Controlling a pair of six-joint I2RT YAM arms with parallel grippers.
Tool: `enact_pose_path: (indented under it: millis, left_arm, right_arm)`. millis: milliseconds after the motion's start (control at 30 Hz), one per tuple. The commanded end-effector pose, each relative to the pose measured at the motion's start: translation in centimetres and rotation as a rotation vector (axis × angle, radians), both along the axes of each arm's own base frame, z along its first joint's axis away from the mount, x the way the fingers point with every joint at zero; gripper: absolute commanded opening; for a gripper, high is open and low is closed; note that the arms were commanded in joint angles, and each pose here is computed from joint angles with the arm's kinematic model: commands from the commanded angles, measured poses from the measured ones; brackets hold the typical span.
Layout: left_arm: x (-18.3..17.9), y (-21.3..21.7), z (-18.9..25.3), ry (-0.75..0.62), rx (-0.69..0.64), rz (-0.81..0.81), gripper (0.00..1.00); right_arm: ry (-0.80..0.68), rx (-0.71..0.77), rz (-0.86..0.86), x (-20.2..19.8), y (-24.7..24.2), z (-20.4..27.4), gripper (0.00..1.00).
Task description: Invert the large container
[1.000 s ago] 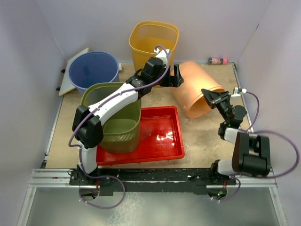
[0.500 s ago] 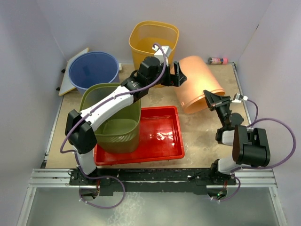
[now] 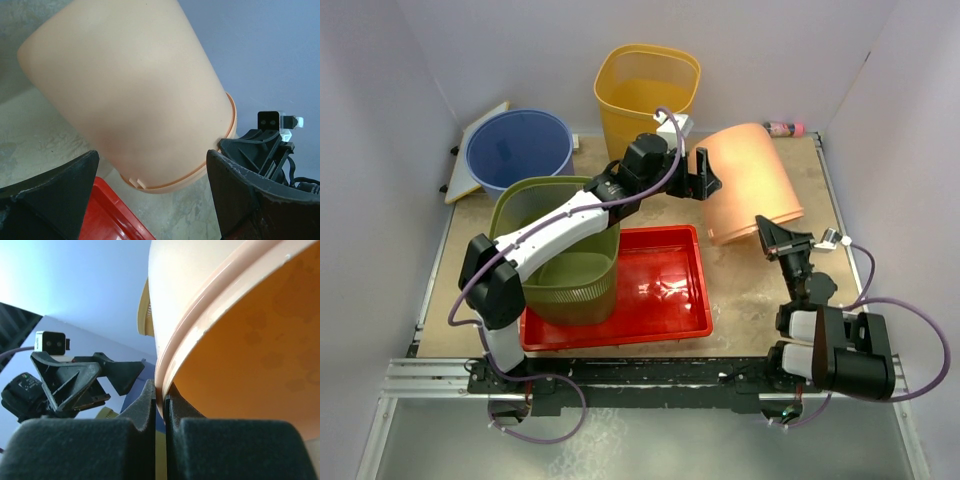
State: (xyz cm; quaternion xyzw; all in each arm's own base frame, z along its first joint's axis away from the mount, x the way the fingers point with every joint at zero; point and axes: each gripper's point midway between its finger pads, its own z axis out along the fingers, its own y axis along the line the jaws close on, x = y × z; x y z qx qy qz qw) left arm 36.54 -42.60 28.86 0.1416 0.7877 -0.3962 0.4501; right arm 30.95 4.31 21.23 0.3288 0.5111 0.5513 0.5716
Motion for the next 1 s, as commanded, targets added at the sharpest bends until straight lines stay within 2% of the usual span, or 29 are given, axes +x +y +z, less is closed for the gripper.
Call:
enact_pose_path:
  millis: [0,200,367,500,700,767,867,967]
  left_arm:
    - [-1.3,0.4,4.4,-0.081,-0.077,-0.026,0.85]
    - [-2.1,-0.3,4.1,-0.079,-0.079,-0.056,0.86]
    - [-2.1,-0.5,3.7,-0.076,-0.068,-0.064,0.86]
    - [-1.6,0.3,4.3,-0.109,-0.027,-0.034,0.9]
    - [-1.7,0.6,4.8,-0.116,-0.031,-0.027,0.91]
    - [-1.9,0.6,4.6,-0.108,-0.034,-0.03,0.91]
    - [-2.2,1.0,4.6,-0.105,-0.027,-0.023,0.91]
    - [-2.3,1.6,4.9,-0.11,-0.02,-0.009,0.91]
  right_arm:
    - [0.083,-0.11,-0.052,-3.0,0.0,-4.8,0.0]
    - [0.177,-0.159,-0.082,-3.1,-0.4,-7.0,0.0]
    - [0.146,-0.197,-0.102,-3.0,-0.7,-6.3,0.0]
    - [0.088,-0.215,-0.12,-1.4,-1.2,-4.1,0.0]
    - [-0.091,-0.148,-0.09,2.9,-1.5,0.9,0.0]
    - [-0.094,-0.126,-0.045,5.3,-0.9,1.3,0.0]
    - [-0.145,-0.16,-0.076,8.4,-0.6,2.6,0.0]
    - [-0.152,-0.134,-0.072,11.6,-0.3,2.7,0.0]
